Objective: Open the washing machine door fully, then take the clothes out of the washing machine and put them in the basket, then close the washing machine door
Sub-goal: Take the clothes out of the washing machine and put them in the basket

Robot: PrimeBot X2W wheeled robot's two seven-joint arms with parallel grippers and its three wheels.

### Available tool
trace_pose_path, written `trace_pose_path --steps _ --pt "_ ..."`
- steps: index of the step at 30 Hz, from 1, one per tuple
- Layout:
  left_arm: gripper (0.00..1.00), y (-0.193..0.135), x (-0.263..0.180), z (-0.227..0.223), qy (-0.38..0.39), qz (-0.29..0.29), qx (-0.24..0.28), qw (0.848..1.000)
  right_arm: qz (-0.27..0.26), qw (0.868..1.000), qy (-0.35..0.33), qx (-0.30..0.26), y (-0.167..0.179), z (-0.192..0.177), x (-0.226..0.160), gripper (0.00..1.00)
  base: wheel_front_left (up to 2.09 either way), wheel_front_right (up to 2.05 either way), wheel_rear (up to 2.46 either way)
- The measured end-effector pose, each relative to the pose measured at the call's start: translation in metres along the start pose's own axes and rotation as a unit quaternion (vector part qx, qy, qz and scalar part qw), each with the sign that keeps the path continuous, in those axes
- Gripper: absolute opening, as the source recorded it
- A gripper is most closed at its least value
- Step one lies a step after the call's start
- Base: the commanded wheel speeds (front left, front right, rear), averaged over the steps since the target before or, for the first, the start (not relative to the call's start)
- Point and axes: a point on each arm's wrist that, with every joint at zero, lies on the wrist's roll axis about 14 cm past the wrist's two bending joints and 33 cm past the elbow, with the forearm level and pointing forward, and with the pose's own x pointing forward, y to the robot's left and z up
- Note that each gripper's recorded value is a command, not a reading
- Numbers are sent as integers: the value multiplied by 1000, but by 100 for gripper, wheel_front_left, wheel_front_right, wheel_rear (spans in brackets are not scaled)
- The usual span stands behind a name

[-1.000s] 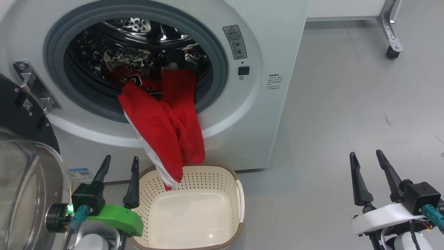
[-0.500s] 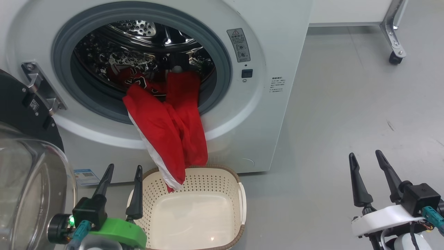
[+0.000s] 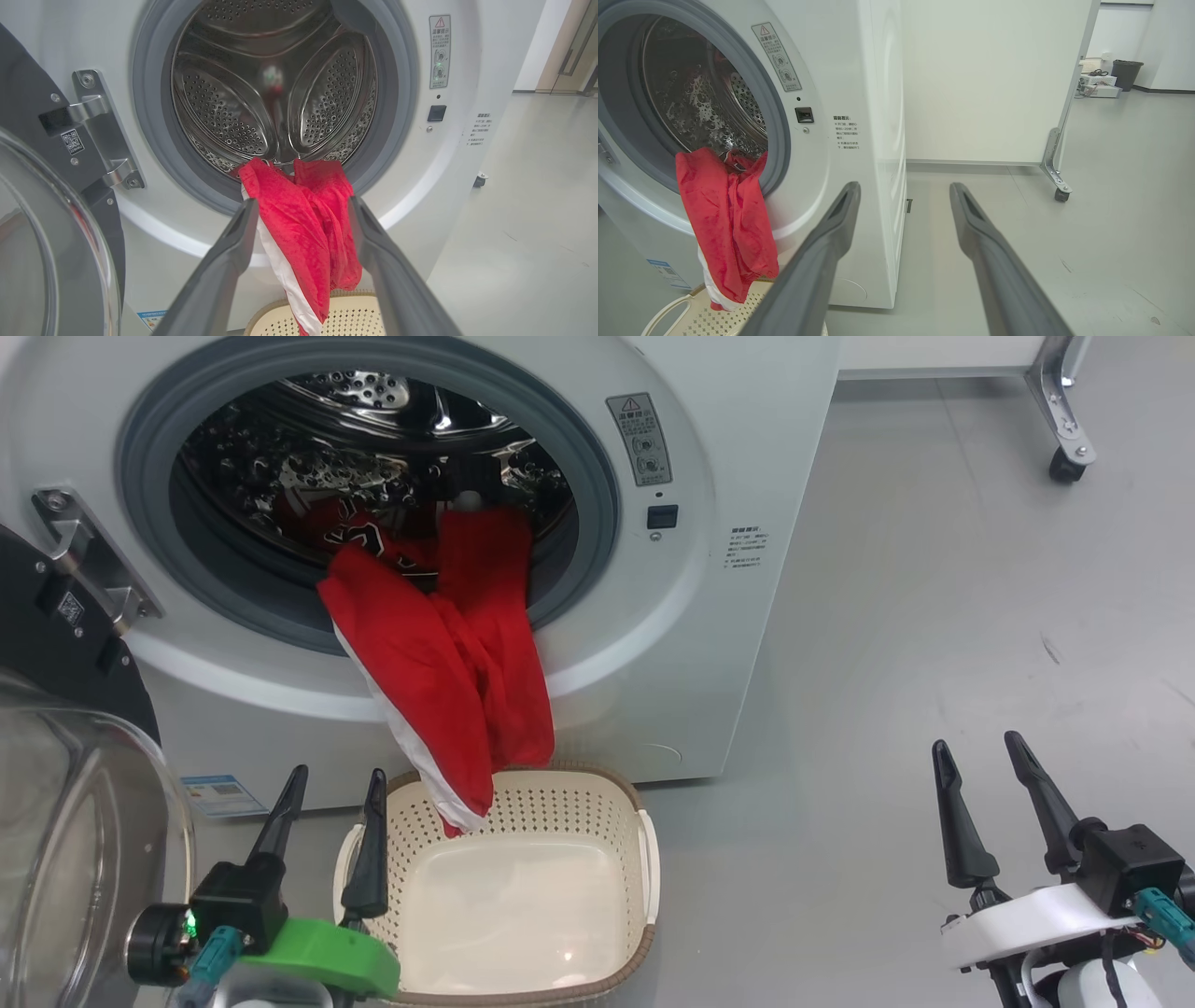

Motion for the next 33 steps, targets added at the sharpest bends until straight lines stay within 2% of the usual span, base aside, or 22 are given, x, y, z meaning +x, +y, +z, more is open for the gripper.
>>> trace_pose_path --steps 7,17,33 --pt "100 -9 7 -16 31 -15 -5 999 -5 1000 11 -2 -4 -7 4 100 0 0 0" --pt "100 -24 40 -36 76 -46 -6 996 -5 1000 22 -5 -8 -15 20 100 0 0 0" --pt "100 -26 96 -103 204 -53 -35 977 -27 999 33 3 -24 -28 43 100 0 0 0"
